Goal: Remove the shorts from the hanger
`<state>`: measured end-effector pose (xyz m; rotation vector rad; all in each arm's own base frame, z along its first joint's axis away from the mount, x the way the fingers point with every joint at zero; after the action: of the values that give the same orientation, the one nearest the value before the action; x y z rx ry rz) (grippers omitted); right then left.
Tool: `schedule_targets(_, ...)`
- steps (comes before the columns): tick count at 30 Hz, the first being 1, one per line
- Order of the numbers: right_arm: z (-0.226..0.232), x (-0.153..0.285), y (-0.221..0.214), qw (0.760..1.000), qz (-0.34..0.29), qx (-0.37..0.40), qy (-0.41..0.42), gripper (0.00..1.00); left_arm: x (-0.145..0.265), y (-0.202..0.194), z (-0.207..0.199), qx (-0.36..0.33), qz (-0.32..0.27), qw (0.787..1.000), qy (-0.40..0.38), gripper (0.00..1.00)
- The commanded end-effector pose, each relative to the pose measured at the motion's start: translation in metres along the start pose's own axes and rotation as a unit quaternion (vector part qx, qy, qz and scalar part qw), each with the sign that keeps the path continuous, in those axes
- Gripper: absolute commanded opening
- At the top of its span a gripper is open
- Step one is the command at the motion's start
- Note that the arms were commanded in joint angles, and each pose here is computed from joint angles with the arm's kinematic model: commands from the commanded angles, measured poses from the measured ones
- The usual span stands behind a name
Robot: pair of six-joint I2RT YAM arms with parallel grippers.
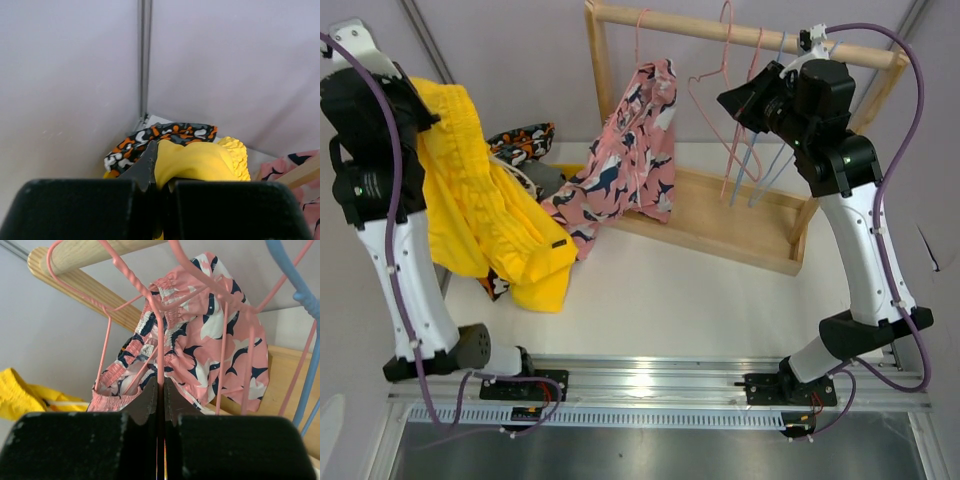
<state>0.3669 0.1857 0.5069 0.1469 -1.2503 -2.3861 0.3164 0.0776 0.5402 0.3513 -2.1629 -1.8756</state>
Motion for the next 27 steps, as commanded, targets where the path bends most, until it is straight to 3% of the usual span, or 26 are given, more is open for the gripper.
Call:
schedule_targets(1, 0.010, 0.002, 0.013, 0.999, -0.022, 0.008, 0.028, 0.00, -0.034, 0.017, -0.025, 0.052, -0.022, 0.993, -0.101, 0.00)
schedule_targets(3, 0.003, -0.001, 0.006, 1.000, -0.014, 0.008, 0.024, 0.00, -0.054, 0.016, -0.029, 0.053, -0.019, 0.992, -0.112, 0.00)
schedule_targets(4, 0.002, -0.003, 0.005, 1.000, -0.016, 0.007, 0.024, 0.00, -0.085, -0.007, -0.031, 0.057, 0.014, 0.992, -0.112, 0.00)
schedule_targets(6, -0.001, -0.003, 0.004, 1.000, -0.015, 0.005, 0.022, 0.00, -0.102, -0.018, -0.041, 0.070, 0.036, 0.987, -0.139, 0.00)
schedule_targets(11, -0.012, -0.008, -0.006, 1.000, -0.006, 0.000, 0.013, 0.00, -0.161, -0.101, -0.045, 0.094, 0.126, 0.977, -0.146, 0.04)
schedule_targets(14, -0.015, -0.010, -0.012, 1.000, 0.000, -0.006, 0.012, 0.00, -0.189, -0.156, -0.041, 0.108, 0.194, 0.966, -0.130, 0.39)
schedule_targets(15, -0.015, -0.010, -0.013, 1.000, 0.001, -0.008, 0.013, 0.00, -0.195, -0.172, -0.040, 0.113, 0.211, 0.963, -0.124, 0.77)
schedule_targets(17, -0.017, -0.011, -0.017, 1.000, 0.002, -0.013, 0.013, 0.00, -0.203, -0.202, -0.039, 0.123, 0.253, 0.952, -0.118, 0.99)
schedule_targets(20, -0.018, -0.011, -0.018, 1.000, 0.005, -0.014, 0.014, 0.00, -0.197, -0.220, -0.037, 0.122, 0.278, 0.947, -0.106, 0.99)
schedule_targets(22, -0.017, -0.010, -0.018, 1.000, 0.006, -0.011, 0.014, 0.00, -0.181, -0.187, -0.038, 0.113, 0.233, 0.960, -0.110, 0.99)
schedule_targets(23, -0.017, -0.008, -0.017, 1.000, 0.005, -0.009, 0.013, 0.04, -0.174, -0.195, -0.037, 0.111, 0.240, 0.959, -0.105, 0.99)
schedule_targets(24, -0.017, -0.006, -0.014, 1.000, 0.000, -0.004, 0.010, 0.19, -0.158, -0.167, -0.036, 0.106, 0.206, 0.967, -0.107, 1.00)
schedule_targets(25, -0.018, -0.004, -0.011, 1.000, -0.005, 0.001, 0.007, 0.40, -0.149, -0.157, -0.037, 0.104, 0.195, 0.969, -0.107, 0.99)
schedule_targets(26, -0.017, -0.001, -0.008, 1.000, -0.011, 0.004, 0.005, 0.74, -0.140, -0.156, -0.036, 0.100, 0.194, 0.970, -0.106, 0.99)
schedule_targets(27, -0.020, 0.003, -0.002, 1.000, -0.021, 0.012, -0.012, 0.84, -0.131, -0.146, -0.036, 0.097, 0.183, 0.972, -0.108, 0.99)
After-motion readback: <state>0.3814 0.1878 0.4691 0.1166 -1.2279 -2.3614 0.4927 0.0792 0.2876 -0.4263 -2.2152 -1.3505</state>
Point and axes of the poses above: each gripper's point midway between its finger pads, its own x axis back along the fingers, its own z axis along the line the jaws close on, y = z × x, the point moved 2 cm from there along x, back along the fingers, and after that the axes turned 3 degrees about x, right-handed, at the moved point
